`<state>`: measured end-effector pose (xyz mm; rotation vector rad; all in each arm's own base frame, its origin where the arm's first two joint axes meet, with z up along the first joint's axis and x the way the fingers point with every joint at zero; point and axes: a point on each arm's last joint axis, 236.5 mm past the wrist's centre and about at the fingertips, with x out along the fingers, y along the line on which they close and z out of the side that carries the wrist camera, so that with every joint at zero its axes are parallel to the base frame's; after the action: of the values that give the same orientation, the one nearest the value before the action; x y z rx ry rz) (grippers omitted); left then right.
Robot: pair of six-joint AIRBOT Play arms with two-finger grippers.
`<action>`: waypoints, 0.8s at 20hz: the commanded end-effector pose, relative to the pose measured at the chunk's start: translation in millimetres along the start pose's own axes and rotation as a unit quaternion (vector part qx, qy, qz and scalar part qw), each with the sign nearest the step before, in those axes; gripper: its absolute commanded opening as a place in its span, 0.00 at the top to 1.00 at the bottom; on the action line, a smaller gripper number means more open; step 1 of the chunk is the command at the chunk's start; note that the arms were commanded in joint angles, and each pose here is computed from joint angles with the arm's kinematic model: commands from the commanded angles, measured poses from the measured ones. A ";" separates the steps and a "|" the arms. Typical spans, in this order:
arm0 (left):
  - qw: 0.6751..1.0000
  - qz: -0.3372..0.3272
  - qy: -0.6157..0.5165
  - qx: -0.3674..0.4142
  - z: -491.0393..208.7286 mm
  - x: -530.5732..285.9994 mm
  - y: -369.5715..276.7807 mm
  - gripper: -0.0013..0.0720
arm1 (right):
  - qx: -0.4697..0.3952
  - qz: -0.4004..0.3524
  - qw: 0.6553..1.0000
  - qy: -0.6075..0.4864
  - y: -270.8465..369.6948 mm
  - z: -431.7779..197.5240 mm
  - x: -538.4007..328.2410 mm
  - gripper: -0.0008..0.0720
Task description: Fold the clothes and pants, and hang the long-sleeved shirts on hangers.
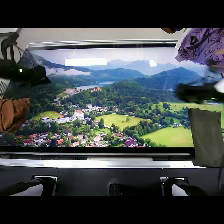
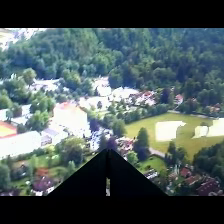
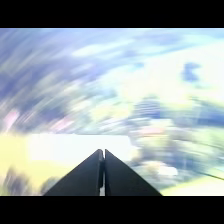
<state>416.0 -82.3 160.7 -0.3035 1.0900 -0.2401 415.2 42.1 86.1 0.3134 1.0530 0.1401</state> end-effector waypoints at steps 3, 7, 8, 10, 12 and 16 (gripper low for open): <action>0.999 0.030 -0.035 -0.002 -66.3 -9.4 21.4 0.96 | -0.253 0.044 0.965 0.044 145.2 -71.2 20.9 0.93; 0.998 0.047 -0.051 0.007 -83.8 -23.9 27.9 0.96 | -0.284 0.058 0.956 0.048 172.9 -90.0 20.7 0.93; 0.997 0.048 -0.052 0.009 -84.1 -25.6 28.1 0.96 | -0.275 0.058 0.958 0.049 173.0 -90.4 20.6 0.93; 0.997 0.048 -0.053 0.008 -83.4 -24.6 28.4 0.96 | -0.256 0.054 0.964 0.055 171.5 -92.2 20.5 0.93; 0.998 0.048 -0.051 0.008 -83.6 -23.7 28.6 0.96 | -0.256 0.055 0.964 0.054 171.7 -91.8 20.5 0.93; 0.998 0.048 -0.051 0.008 -83.6 -23.7 28.6 0.96 | -0.256 0.055 0.964 0.054 171.7 -91.8 20.5 0.93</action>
<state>332.6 -58.3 134.8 -0.2478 0.9993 -0.1471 352.5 225.8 81.6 -0.1108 1.0664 0.5244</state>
